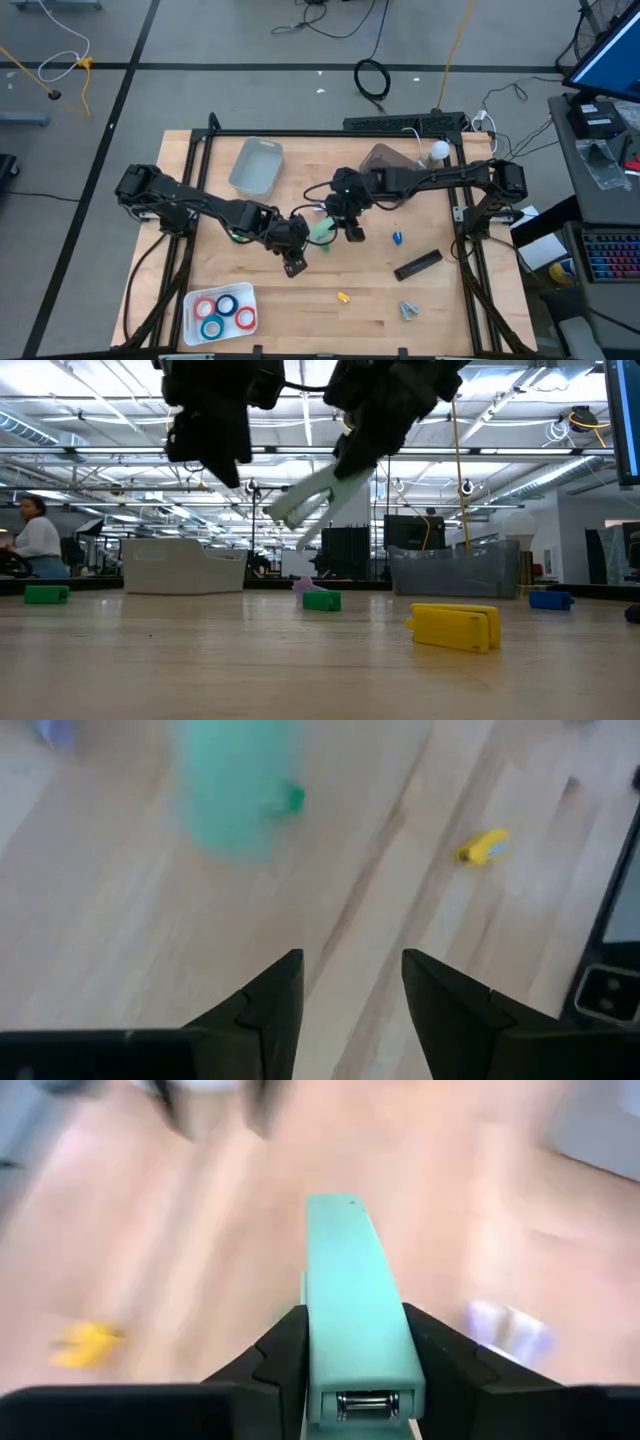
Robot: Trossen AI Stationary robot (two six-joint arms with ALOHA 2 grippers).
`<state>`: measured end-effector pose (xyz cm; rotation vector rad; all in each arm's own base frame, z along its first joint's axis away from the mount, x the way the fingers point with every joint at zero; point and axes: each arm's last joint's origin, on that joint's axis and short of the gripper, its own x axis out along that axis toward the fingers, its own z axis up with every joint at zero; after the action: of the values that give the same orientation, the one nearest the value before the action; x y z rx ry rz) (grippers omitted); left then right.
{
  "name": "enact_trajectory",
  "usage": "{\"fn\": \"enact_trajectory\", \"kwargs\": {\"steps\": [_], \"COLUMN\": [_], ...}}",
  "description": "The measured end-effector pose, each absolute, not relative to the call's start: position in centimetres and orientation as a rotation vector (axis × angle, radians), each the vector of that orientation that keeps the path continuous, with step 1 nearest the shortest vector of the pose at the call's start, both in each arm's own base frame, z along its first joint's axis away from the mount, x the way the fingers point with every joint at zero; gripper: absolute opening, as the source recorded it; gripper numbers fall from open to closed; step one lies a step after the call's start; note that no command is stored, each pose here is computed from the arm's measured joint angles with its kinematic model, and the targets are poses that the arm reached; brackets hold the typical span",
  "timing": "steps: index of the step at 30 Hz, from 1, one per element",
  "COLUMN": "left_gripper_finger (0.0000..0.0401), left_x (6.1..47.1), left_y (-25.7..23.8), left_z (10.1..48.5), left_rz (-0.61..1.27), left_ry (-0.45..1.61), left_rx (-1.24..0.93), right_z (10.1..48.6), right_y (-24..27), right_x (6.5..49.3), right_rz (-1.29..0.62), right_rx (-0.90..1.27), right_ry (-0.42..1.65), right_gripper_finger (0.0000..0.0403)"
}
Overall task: Pick and place Stapler, Stapler remover, tape
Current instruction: Put the light green stapler into the black bin
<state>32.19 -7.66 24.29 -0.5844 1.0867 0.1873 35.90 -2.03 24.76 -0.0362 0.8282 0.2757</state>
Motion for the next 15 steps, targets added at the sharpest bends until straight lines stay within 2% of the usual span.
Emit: {"fn": "enact_trajectory", "kwargs": {"steps": [7,15], "left_gripper_finger": [0.0174,0.0175], "left_x": [31.6,31.3], "left_y": [-8.0,-8.5], "left_z": [24.1,24.0], "left_rz": [0.26,0.337], "left_ry": [1.113,1.074], "left_rx": [-0.577,-0.489], "right_z": [25.7,29.1], "right_y": [-2.8,-5.2], "right_x": [34.4,31.5], "right_rz": [0.09,-0.221], "right_rx": [-0.138,-0.172], "right_ry": [0.906,0.887], "right_gripper_finger": [0.0122,0.0121]}}
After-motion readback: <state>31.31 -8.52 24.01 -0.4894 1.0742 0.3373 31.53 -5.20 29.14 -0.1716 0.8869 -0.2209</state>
